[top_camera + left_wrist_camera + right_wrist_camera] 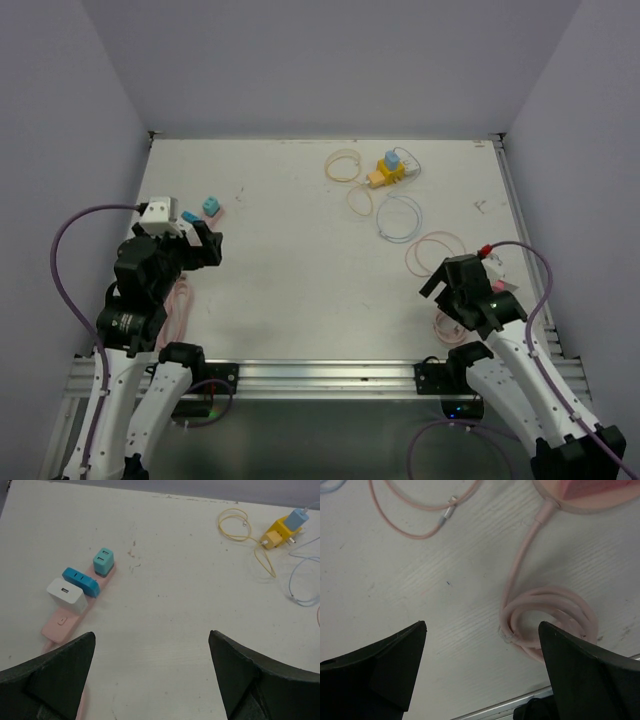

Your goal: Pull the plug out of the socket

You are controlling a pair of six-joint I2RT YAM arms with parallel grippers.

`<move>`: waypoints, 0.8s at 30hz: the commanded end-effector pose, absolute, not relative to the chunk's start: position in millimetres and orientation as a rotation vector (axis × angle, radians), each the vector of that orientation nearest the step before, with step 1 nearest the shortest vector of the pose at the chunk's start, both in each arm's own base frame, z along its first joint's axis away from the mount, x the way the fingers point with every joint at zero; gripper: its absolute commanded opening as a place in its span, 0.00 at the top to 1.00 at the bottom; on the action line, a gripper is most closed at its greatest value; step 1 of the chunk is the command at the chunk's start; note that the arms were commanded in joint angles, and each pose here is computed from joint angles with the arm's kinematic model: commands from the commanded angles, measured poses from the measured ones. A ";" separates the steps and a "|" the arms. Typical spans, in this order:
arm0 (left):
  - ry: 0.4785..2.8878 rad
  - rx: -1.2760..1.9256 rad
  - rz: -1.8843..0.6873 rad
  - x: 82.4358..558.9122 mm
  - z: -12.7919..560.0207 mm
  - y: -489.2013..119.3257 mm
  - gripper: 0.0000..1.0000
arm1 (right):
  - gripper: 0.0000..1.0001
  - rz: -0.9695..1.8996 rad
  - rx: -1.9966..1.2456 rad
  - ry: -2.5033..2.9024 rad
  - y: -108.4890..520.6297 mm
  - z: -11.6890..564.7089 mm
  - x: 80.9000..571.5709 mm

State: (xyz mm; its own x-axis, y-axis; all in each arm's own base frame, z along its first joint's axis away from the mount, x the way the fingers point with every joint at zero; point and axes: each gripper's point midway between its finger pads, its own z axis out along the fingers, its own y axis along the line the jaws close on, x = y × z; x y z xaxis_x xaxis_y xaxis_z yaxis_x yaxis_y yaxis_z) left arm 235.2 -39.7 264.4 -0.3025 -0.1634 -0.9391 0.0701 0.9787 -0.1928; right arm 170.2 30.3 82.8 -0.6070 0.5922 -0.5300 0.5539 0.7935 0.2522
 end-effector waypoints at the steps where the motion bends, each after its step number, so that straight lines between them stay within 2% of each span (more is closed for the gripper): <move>1: 1.787 -0.089 -0.283 244.1 269.9 -45.9 0.01 | 0.01 0.115 0.982 2.345 35.5 68.5 174.8; 7: 1.789 -0.073 -0.366 246.4 232.0 -59.0 0.00 | 0.09 0.030 1.068 2.349 27.2 43.4 170.0; 12: 1.785 -0.077 -0.354 247.4 235.4 -57.1 0.00 | 0.20 -0.047 1.070 2.312 16.2 38.3 174.7; 17: 1.809 -0.061 -0.360 250.9 230.7 -59.2 0.01 | 0.25 -0.075 1.057 2.328 17.5 31.6 183.1; 22: 1.808 -0.066 -0.353 252.1 230.3 -57.3 0.00 | 0.38 -0.080 1.027 2.381 23.5 22.9 187.8; 24: 1.806 -0.068 -0.350 252.3 231.0 -56.5 0.00 | 0.47 -0.086 0.976 2.398 23.9 23.7 190.8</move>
